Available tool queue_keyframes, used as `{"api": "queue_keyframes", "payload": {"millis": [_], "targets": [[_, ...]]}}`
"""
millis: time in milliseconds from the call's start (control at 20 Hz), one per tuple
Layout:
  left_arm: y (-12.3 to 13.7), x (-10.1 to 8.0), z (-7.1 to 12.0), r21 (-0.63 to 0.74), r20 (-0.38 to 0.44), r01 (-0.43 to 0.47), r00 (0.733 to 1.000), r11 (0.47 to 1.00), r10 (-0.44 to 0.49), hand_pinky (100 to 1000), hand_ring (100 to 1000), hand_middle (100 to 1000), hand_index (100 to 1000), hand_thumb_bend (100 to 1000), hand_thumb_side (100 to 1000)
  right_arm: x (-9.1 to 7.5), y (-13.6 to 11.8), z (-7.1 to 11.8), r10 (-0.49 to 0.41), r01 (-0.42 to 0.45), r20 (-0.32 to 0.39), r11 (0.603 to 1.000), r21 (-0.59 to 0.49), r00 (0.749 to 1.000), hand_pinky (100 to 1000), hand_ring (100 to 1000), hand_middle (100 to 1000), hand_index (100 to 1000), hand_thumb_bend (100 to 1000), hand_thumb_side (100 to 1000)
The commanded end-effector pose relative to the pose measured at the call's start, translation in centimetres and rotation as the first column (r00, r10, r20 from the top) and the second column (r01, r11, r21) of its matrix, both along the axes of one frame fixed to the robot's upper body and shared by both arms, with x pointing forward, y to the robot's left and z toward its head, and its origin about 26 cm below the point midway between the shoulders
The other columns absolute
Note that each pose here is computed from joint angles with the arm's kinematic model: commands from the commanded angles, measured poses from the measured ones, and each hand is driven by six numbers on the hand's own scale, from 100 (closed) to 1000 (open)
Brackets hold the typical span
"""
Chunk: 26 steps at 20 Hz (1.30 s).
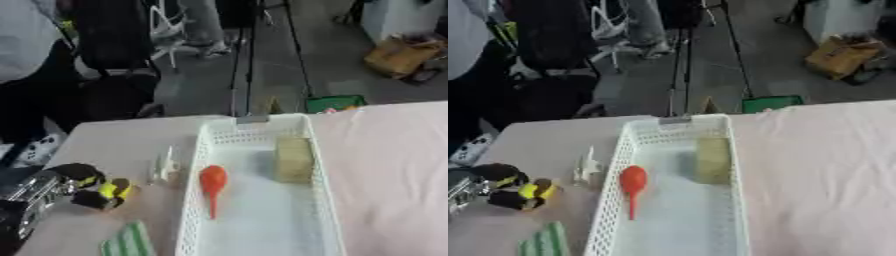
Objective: Pick up objects on the table and place them in the box.
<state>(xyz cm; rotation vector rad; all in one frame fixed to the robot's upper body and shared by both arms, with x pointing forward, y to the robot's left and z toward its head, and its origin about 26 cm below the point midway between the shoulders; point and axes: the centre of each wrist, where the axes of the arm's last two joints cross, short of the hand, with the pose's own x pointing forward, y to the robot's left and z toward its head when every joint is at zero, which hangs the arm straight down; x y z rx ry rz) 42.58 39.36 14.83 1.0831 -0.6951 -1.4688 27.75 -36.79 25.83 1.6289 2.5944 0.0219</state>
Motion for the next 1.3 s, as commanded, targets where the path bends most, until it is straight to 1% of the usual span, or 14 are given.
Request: {"api": "queue_keyframes", "payload": {"millis": [50,350,400,450,500,550,600,650,700,750,800,950,1050,1300], "targets": [[0.89,0.05,1.62,0.008,0.018,-0.018,1.000,1.000,0.018,1000,816,752,862,576,892,-0.33,0.02,0.97,0.013,-0.012,0.035,1.000,-0.025,0.999,888,937,862,837,100,1000],[0.99,0.11,1.64,-0.005,-0.016,-0.025,1.000,1.000,0.025,1000,811,746,849,577,887,-0.36,-0.05,1.00,0.011,-0.011,0.036,1.000,-0.024,0.999,888,937,862,837,100,1000],[0.98,0.11,1.66,-0.006,-0.018,-0.026,1.000,1.000,0.026,998,789,711,812,545,874,-0.36,-0.06,1.01,0.011,-0.010,0.037,1.000,-0.024,0.999,887,938,862,837,100,1000],[0.94,0.13,1.67,-0.007,-0.019,-0.026,0.999,1.000,0.026,998,789,711,812,545,874,-0.36,-0.06,1.00,0.011,-0.010,0.036,1.000,-0.023,0.999,887,938,862,837,100,1000],[0.90,0.15,1.70,-0.009,-0.019,-0.026,0.999,1.000,0.026,987,770,678,783,523,862,-0.36,-0.06,1.00,0.011,-0.010,0.036,1.000,-0.023,0.999,887,938,862,837,100,1000],[0.85,0.18,1.74,-0.010,-0.018,-0.027,0.999,1.000,0.027,987,770,678,783,523,862,-0.36,-0.05,1.01,0.012,-0.011,0.037,1.000,-0.022,0.999,887,938,862,837,100,1000],[0.82,0.21,1.75,-0.012,-0.017,-0.028,0.999,1.000,0.027,978,756,655,764,507,856,-0.36,-0.05,1.01,0.012,-0.011,0.037,1.000,-0.022,0.999,887,938,862,837,100,1000],[0.79,0.23,1.76,-0.013,-0.017,-0.029,0.999,0.999,0.028,978,756,655,764,507,856,-0.35,-0.05,1.01,0.011,-0.011,0.037,1.000,-0.021,0.999,887,938,862,837,100,1000],[0.77,0.24,1.76,-0.015,-0.017,-0.029,0.999,0.999,0.029,969,742,631,744,487,849,-0.36,-0.05,1.01,0.011,-0.010,0.037,1.000,-0.021,0.999,887,938,862,837,100,1000],[0.74,0.26,1.76,-0.019,-0.017,-0.030,0.999,0.999,0.029,968,741,628,743,486,848,-0.37,-0.07,1.00,0.010,-0.009,0.037,1.000,-0.020,0.999,887,938,862,837,100,1000],[0.72,0.28,1.78,-0.022,-0.015,-0.030,0.999,0.999,0.030,960,729,614,730,462,841,-0.38,-0.09,1.00,0.009,-0.008,0.037,1.000,-0.020,0.999,888,938,862,837,100,1000],[0.62,0.32,1.89,-0.034,0.002,-0.029,1.000,0.999,0.029,958,725,611,729,458,840,-0.39,-0.11,0.98,0.006,-0.006,0.036,1.000,-0.019,0.999,888,938,862,837,100,1000],[0.49,0.38,2.00,-0.051,0.014,-0.025,1.000,0.998,0.026,955,711,588,713,445,836,-0.38,-0.10,0.95,0.005,-0.005,0.036,1.000,-0.017,0.999,887,938,862,836,100,1000],[0.50,0.37,2.11,-0.096,0.037,-0.030,0.999,0.995,0.034,951,697,564,691,413,830,-0.38,-0.10,0.94,0.004,-0.004,0.035,1.000,-0.015,0.999,887,938,861,836,100,1000]]}}
